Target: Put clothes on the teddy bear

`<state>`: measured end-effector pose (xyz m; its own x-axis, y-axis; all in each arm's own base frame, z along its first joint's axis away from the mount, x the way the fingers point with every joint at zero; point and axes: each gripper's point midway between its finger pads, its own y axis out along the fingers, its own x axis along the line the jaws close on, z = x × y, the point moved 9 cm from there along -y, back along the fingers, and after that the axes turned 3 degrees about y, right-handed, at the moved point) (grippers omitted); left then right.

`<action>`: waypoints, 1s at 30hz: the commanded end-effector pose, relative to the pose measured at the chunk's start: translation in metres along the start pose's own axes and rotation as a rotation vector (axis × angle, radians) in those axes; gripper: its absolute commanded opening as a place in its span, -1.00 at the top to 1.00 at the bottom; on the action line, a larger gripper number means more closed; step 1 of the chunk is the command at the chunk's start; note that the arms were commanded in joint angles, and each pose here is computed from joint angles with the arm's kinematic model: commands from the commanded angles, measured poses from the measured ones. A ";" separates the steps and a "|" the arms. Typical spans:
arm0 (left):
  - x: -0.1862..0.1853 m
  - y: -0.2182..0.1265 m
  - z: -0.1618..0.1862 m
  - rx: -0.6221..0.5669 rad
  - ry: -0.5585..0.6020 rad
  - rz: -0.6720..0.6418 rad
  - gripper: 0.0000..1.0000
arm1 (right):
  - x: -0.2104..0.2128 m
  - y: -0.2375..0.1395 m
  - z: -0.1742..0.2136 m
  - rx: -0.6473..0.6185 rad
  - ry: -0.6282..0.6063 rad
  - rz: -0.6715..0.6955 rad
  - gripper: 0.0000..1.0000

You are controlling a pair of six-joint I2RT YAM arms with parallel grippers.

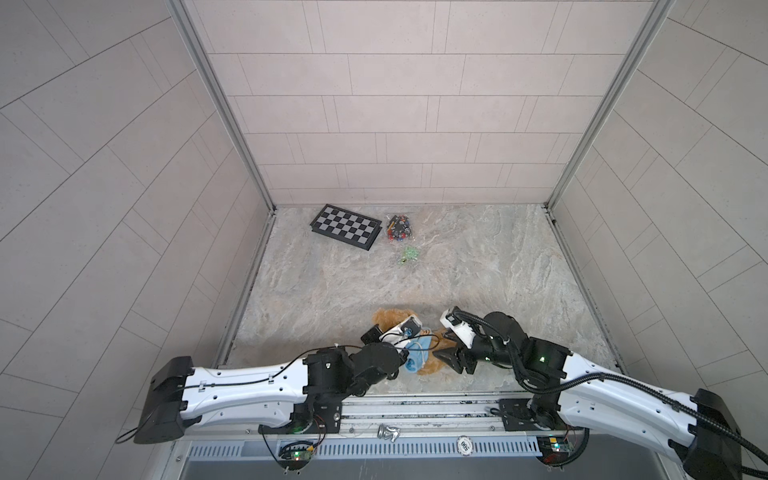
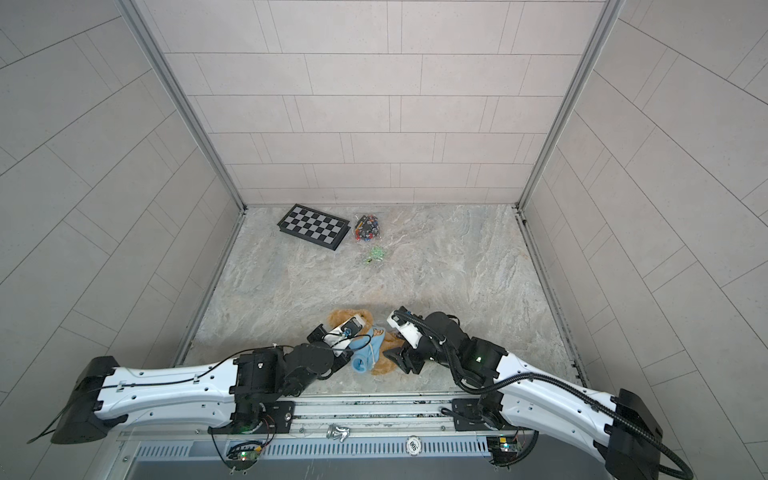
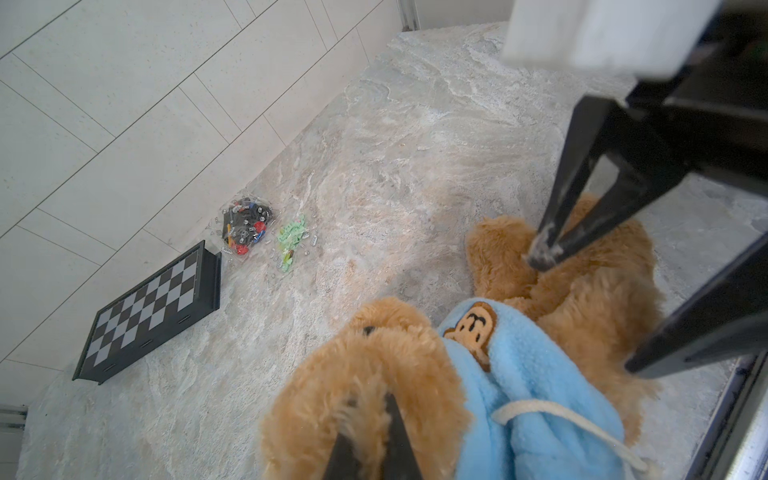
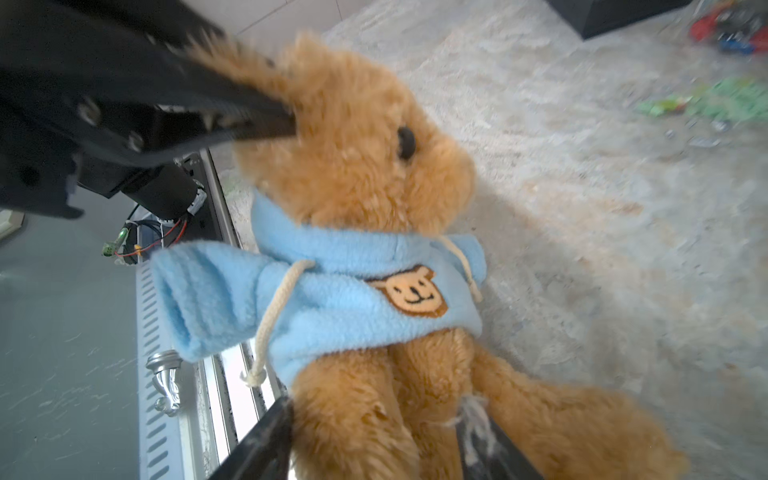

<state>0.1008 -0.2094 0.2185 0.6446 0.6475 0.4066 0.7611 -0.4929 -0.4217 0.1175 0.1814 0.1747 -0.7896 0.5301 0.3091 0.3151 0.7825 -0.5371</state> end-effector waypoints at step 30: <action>-0.015 -0.017 0.011 0.215 -1.009 0.176 -0.90 | 0.032 0.033 -0.003 -0.327 0.137 0.294 1.00</action>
<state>0.0798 -0.2021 0.2258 0.4263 0.7865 -0.4468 0.5615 -0.6174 -0.5510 0.1011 0.2221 0.1585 -0.6171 0.7478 0.2450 0.6325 0.6566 -0.4108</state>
